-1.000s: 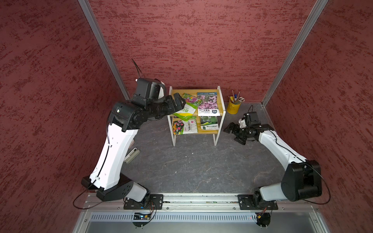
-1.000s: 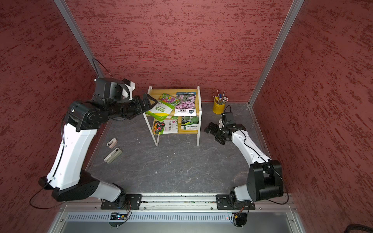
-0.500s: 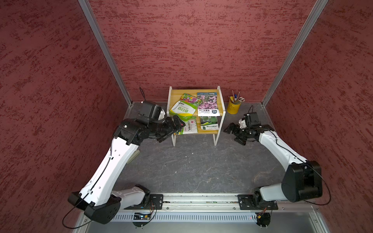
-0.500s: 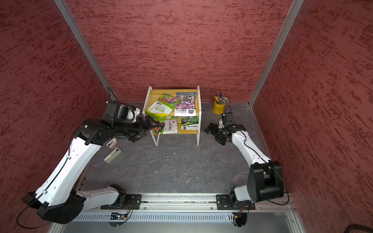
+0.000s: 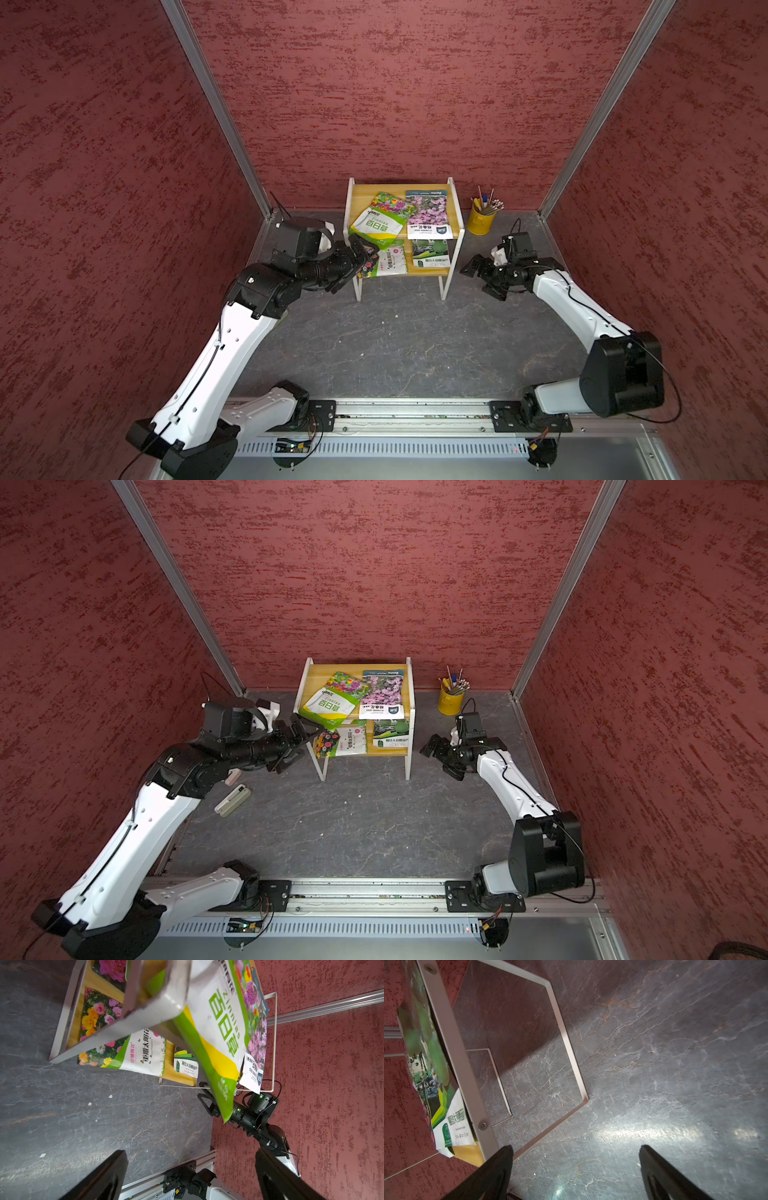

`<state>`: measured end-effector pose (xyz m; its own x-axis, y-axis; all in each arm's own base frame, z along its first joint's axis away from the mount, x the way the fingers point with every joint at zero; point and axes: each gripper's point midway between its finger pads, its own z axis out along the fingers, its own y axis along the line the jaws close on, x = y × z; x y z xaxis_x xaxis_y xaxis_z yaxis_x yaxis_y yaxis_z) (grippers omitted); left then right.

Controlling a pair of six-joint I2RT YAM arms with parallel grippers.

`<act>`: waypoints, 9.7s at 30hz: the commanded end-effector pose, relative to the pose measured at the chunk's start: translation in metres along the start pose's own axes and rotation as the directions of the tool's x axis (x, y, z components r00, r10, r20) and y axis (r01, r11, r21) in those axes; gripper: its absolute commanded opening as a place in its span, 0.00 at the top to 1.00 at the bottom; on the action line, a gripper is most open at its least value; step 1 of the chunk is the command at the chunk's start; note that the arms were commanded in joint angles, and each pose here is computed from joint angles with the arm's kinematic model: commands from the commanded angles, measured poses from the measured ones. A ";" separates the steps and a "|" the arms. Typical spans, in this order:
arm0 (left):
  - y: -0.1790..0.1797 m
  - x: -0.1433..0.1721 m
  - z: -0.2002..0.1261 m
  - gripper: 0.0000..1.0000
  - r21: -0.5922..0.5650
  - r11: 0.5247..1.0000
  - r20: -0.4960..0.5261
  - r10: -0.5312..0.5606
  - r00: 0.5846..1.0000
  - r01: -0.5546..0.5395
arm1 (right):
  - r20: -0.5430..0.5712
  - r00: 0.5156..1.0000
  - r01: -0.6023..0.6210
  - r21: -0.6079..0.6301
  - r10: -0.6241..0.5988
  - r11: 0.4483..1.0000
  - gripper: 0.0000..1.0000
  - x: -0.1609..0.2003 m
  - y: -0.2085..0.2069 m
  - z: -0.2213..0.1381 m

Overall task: Take the seed bag off the shelf
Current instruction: Pick up the seed packet from the shelf, then place the seed packet at the center of the board, then pick up the seed packet from the shelf.

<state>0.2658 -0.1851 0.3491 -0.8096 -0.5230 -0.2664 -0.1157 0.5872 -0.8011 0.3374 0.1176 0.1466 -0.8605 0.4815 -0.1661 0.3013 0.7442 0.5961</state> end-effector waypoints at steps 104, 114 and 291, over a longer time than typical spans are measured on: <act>-0.111 -0.188 -0.074 1.00 0.328 0.943 0.262 -0.042 0.964 -0.048 | 0.027 0.999 -0.030 -0.041 0.031 0.999 0.02 -0.007 0.011 -0.008; -0.019 -0.175 -0.067 1.00 0.197 0.978 0.287 -0.126 0.950 0.071 | 0.013 0.999 -0.034 -0.037 0.034 0.999 0.02 -0.002 0.005 -0.002; 0.146 -0.084 -0.061 0.00 -0.497 0.856 0.172 -0.066 0.983 0.144 | 0.262 0.891 0.431 -0.232 -0.371 0.872 0.02 0.067 0.219 -0.169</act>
<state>0.2846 -0.0151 0.2863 -0.6879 -0.6621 -0.2974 -0.5037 0.7305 -0.4612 0.2636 0.2236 0.3820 -0.8129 0.1931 -0.5495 -0.1857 0.8083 0.5587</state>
